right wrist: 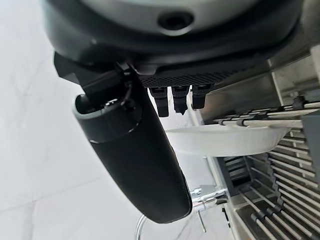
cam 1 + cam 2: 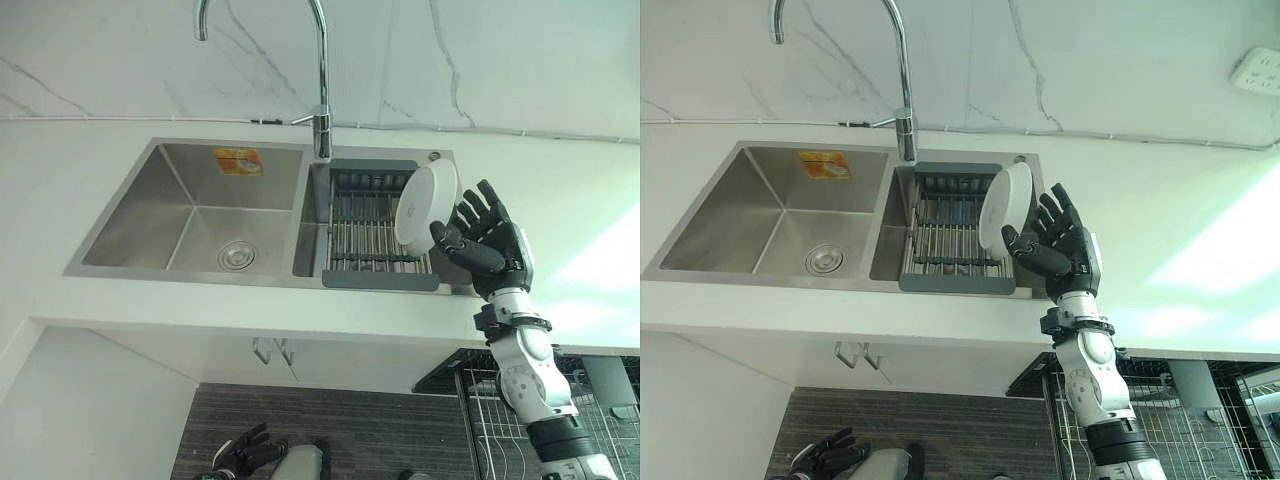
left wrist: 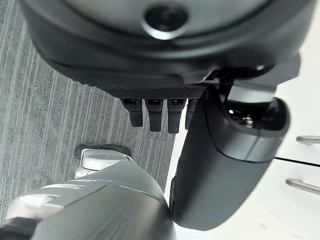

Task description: Place the dishes in the dishwasher.

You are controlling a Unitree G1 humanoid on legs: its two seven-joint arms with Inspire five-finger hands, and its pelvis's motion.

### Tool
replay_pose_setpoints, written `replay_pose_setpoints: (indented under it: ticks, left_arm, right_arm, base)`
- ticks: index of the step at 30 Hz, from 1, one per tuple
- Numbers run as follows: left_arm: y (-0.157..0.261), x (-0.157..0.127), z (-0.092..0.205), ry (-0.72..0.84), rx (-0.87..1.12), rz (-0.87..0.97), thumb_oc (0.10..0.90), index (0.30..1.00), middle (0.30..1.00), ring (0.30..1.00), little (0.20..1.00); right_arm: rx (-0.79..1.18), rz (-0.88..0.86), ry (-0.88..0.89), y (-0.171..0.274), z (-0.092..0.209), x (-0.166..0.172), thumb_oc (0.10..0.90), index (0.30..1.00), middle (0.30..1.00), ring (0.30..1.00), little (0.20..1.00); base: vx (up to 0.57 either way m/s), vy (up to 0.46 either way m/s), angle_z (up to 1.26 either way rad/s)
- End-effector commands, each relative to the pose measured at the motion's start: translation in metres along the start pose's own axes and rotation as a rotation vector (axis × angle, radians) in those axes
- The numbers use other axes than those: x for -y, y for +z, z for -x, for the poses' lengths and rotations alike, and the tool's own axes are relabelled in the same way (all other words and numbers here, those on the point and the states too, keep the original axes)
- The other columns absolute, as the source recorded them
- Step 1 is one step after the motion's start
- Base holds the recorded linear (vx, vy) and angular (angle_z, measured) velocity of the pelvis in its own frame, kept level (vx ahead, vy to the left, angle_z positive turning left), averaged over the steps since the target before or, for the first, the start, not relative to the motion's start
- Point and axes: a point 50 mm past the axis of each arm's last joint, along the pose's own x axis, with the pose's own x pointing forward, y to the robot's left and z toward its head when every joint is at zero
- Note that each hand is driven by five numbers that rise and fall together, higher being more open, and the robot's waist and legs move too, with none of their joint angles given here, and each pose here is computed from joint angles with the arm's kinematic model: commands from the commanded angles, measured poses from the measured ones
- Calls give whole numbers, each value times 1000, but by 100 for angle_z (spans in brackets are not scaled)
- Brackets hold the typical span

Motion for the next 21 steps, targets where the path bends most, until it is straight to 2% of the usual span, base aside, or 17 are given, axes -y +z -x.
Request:
replay_pose_setpoints:
  ticks: [1,21]
  left_arm:
    - [-40,-8,12,-4,-152,-71,800,900,900,900,900]
    - [-38,-12,13,-8,-153,-94,800,900,900,900,900]
  right_arm:
    - [285,-60,79,52,-22,-25,800,900,900,900,900]
    - [196,-103,3,39,-46,-24,800,900,900,900,900]
  base:
    - [0,0,0]
    - [-1,1,4]
